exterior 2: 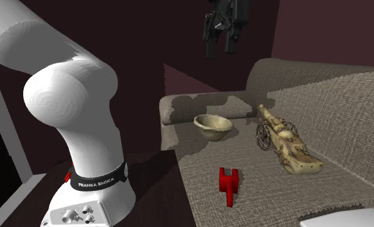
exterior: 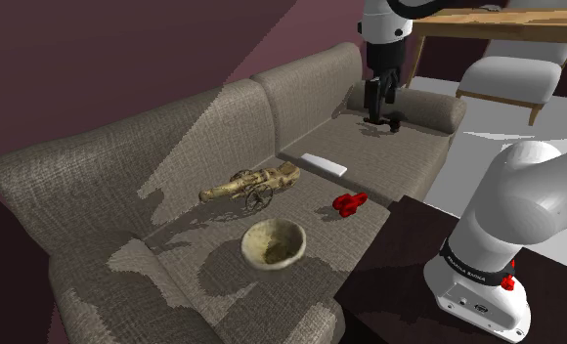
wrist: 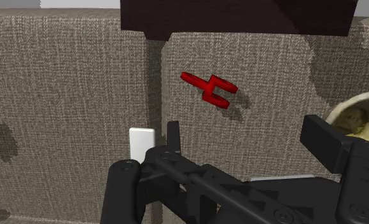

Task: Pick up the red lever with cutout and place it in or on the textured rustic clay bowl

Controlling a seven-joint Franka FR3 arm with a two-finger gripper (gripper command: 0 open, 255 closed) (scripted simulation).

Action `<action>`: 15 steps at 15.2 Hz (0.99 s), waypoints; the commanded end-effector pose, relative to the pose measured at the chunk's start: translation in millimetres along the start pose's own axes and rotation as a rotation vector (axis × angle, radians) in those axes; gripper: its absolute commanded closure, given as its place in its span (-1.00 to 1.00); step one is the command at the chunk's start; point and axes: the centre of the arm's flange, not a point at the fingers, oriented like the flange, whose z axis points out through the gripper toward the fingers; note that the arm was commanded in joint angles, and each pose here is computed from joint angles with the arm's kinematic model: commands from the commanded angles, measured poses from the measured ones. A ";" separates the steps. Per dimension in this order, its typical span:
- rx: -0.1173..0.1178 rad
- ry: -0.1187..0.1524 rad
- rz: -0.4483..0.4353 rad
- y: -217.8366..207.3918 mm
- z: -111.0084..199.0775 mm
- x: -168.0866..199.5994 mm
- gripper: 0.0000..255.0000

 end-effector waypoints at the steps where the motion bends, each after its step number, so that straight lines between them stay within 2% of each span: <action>1: 0.000 0.000 0.000 0.0 0.0 0.0 -1.00; 15: 0.117 0.050 0.015 4.1 177.0 47.1 -1.00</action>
